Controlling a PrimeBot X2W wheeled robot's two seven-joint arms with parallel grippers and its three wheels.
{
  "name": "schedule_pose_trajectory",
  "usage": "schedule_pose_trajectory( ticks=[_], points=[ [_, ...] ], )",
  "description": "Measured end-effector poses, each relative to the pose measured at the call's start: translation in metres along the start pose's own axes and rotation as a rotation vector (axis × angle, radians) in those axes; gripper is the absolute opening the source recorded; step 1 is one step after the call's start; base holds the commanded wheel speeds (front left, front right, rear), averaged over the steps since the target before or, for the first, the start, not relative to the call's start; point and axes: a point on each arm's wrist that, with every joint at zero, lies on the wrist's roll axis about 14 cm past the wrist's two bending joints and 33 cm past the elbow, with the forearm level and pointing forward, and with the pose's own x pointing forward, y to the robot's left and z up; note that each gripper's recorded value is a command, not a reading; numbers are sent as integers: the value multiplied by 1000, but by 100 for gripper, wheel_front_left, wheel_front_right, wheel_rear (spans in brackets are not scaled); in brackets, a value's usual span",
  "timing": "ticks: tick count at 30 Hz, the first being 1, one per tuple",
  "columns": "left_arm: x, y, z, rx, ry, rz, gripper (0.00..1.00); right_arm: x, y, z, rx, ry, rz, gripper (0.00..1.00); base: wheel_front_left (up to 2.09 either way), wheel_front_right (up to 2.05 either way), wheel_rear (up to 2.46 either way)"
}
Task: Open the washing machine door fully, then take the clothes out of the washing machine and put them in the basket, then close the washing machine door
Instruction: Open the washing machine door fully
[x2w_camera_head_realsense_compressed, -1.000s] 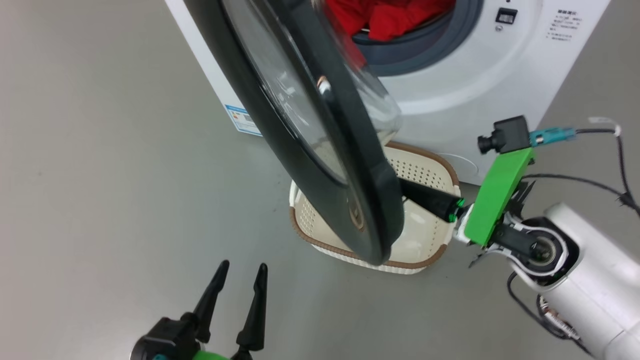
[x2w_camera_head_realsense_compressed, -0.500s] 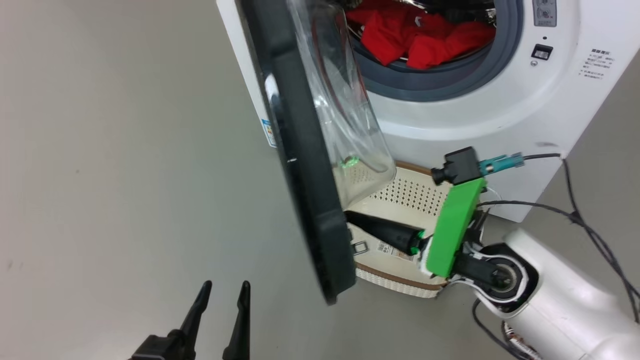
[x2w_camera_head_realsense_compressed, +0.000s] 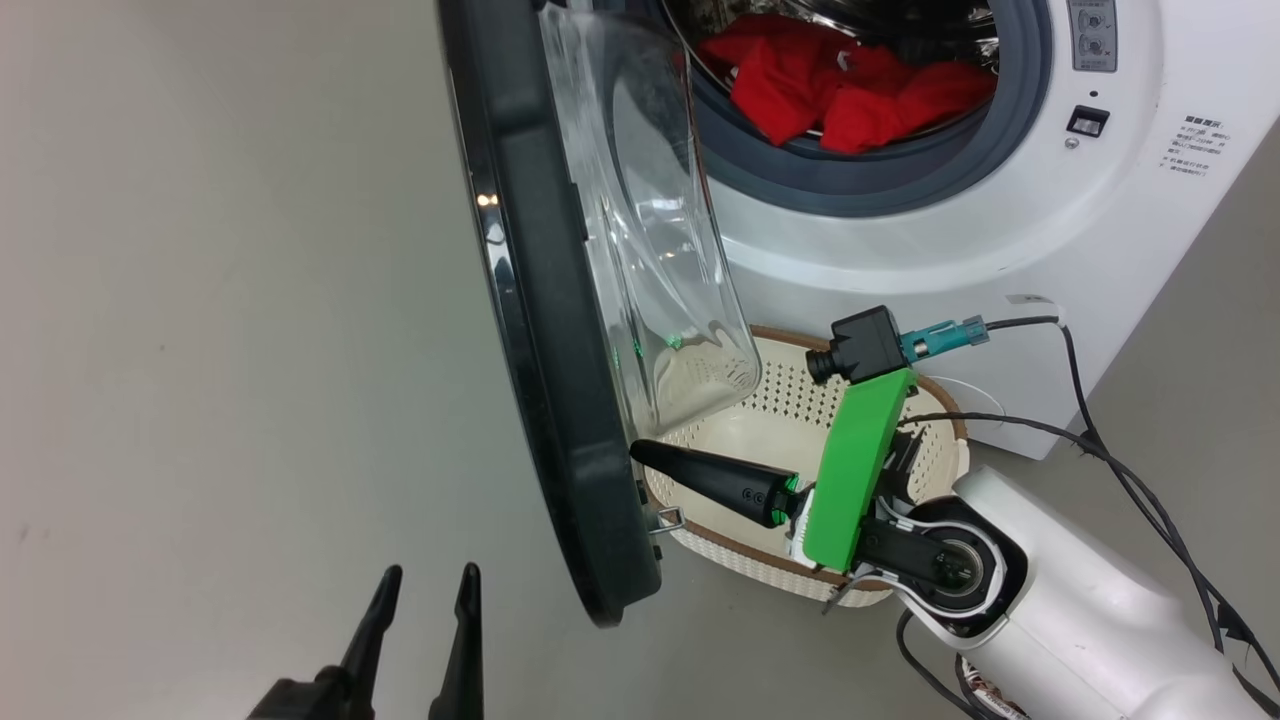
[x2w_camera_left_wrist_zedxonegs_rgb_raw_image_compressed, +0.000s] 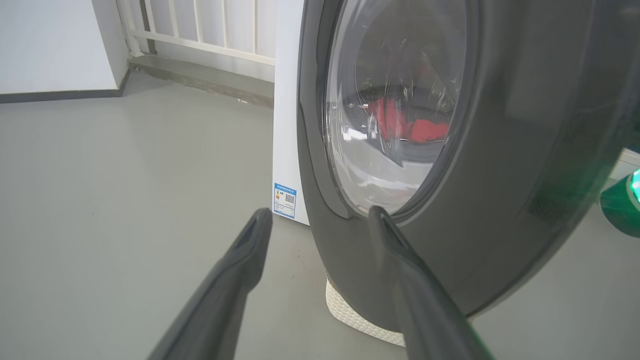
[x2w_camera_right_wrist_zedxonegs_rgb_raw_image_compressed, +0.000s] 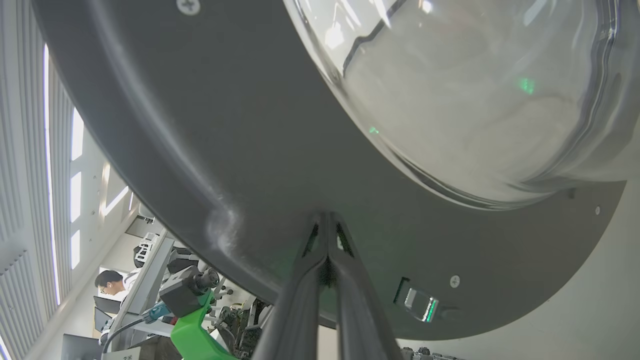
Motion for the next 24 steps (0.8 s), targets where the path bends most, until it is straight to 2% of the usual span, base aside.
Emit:
schedule_pose_trajectory(
  ticks=[9, 10, 14, 15, 17, 24],
  points=[
    [-6, 1, -1, -2, -2, -3, 100, -3, 1, 0, -30, -43, -19, 0, 0, 0, 0],
    [-6, 0, 0, -2, -5, -5, 100, -4, 0, -1, -28, -50, -25, 4, 0, 0, 0],
    [-6, -1, 1, -3, -10, -12, 100, -9, -6, -2, -24, -77, -48, 45, 0, 0, 0],
    [-6, -1, 1, -3, -11, -13, 100, -10, -8, -2, -22, -81, -55, 59, 0, 0, 0],
    [-6, -2, 2, -6, -12, -19, 100, -14, -13, -1, -18, -101, -71, 100, 0, 0, 0],
    [-7, -4, 0, -11, -9, -38, 100, -31, -32, -5, 1, -157, -136, 100, 0, 0, 0]
  ],
)
